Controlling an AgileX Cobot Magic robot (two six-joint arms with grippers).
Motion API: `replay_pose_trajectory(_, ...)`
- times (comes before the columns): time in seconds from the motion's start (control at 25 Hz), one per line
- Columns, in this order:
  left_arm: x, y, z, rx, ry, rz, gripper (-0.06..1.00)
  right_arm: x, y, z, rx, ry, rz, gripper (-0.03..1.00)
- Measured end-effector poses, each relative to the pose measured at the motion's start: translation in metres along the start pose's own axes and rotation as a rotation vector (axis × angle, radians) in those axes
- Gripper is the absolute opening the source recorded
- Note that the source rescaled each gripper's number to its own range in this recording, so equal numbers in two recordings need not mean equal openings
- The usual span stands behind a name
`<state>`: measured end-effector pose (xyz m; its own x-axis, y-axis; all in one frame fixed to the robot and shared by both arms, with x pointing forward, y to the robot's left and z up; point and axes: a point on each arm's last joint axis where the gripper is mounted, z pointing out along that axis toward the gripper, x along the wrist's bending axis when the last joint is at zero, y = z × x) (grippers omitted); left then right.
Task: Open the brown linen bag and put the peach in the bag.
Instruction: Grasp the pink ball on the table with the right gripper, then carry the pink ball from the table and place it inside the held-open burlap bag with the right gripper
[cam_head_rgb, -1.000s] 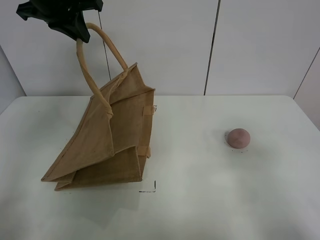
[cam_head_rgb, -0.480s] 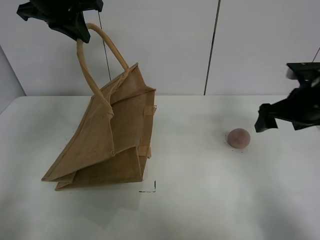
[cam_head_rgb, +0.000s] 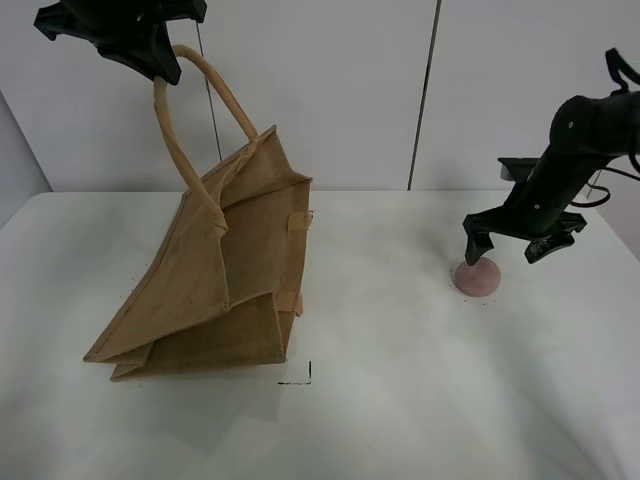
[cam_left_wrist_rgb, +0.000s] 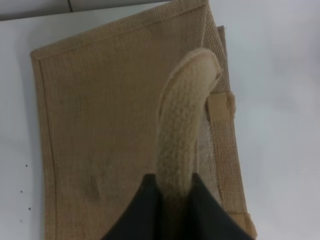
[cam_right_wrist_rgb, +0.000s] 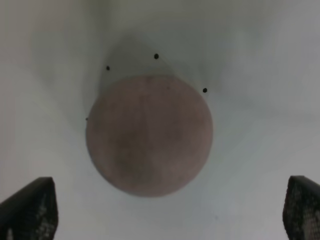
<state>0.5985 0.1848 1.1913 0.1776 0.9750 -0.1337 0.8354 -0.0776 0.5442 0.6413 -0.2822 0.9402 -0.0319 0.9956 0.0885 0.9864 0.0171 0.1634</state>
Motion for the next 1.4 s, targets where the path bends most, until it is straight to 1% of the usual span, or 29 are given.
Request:
replay_pose_trajectory(0.08,0.0,0.0,0.0,0.0,0.0,0.0,0.0,0.001,-0.001,0.009,0.022,0.0,-0.002,1.0)
replay_pose_trajectory(0.16,0.0,0.0,0.0,-0.001,0.0,0.0,0.0,0.007,0.0,0.013,0.022,-0.005,-0.036,1.0)
replay_pose_trajectory(0.24,0.0,0.0,0.0,-0.001,0.0,0.0,0.0,0.015,0.002,0.015,-0.008,-0.011,-0.073,1.0)
replay_pose_trajectory(0.32,0.0,0.0,0.0,-0.001,0.0,0.0,0.0,0.021,0.005,0.015,-0.042,-0.012,-0.071,1.0)
replay_pose_trajectory(0.48,0.0,0.0,0.0,-0.001,0.0,0.001,0.0,0.02,0.009,0.019,-0.074,-0.017,-0.06,1.0)
replay_pose_trajectory(0.76,0.0,0.0,0.0,-0.001,0.0,0.001,0.0,0.017,0.007,0.056,-0.023,-0.023,-0.059,1.0)
replay_pose_trajectory(0.8,0.0,0.0,0.0,-0.001,0.0,0.001,0.0,0.016,0.007,0.059,-0.023,-0.024,-0.059,1.0)
replay_pose_trajectory(0.84,0.0,0.0,0.0,-0.001,0.0,0.001,0.0,0.016,0.008,0.06,-0.029,-0.024,-0.059,0.97)
replay_pose_trajectory(0.88,0.0,0.0,0.0,-0.001,0.0,0.001,0.0,0.016,0.008,0.06,-0.03,-0.023,-0.057,0.92)
replay_pose_trajectory(0.96,0.0,0.0,0.0,-0.001,0.0,0.001,0.0,0.017,0.008,0.06,-0.027,-0.021,-0.056,0.77)
replay_pose_trajectory(1.0,0.0,0.0,0.0,-0.001,0.0,0.001,0.0,0.017,0.008,0.06,-0.026,-0.021,-0.056,0.66)
replay_pose_trajectory(1.08,0.0,0.0,0.0,-0.002,0.0,0.001,0.0,0.017,0.007,0.06,-0.021,-0.02,-0.055,0.35)
replay_pose_trajectory(1.12,0.0,0.0,0.0,-0.002,0.0,0.001,0.0,0.017,0.008,0.058,-0.021,-0.017,-0.053,0.21)
replay_pose_trajectory(1.16,0.0,0.0,0.0,-0.002,0.0,0.001,0.0,0.018,0.008,0.057,-0.024,-0.014,-0.049,0.09)
replay_pose_trajectory(1.2,0.0,0.0,0.0,-0.002,0.0,0.001,0.0,0.018,0.008,0.055,-0.023,-0.009,-0.045,0.02)
replay_pose_trajectory(1.24,0.0,0.0,0.0,-0.002,0.0,0.001,0.0,0.019,0.008,0.053,-0.023,-0.004,-0.041,0.0)
replay_pose_trajectory(1.4,-0.001,0.0,-0.001,-0.002,-0.008,-0.001,0.0,0.024,0.009,0.035,-0.054,0.033,-0.064,0.0)
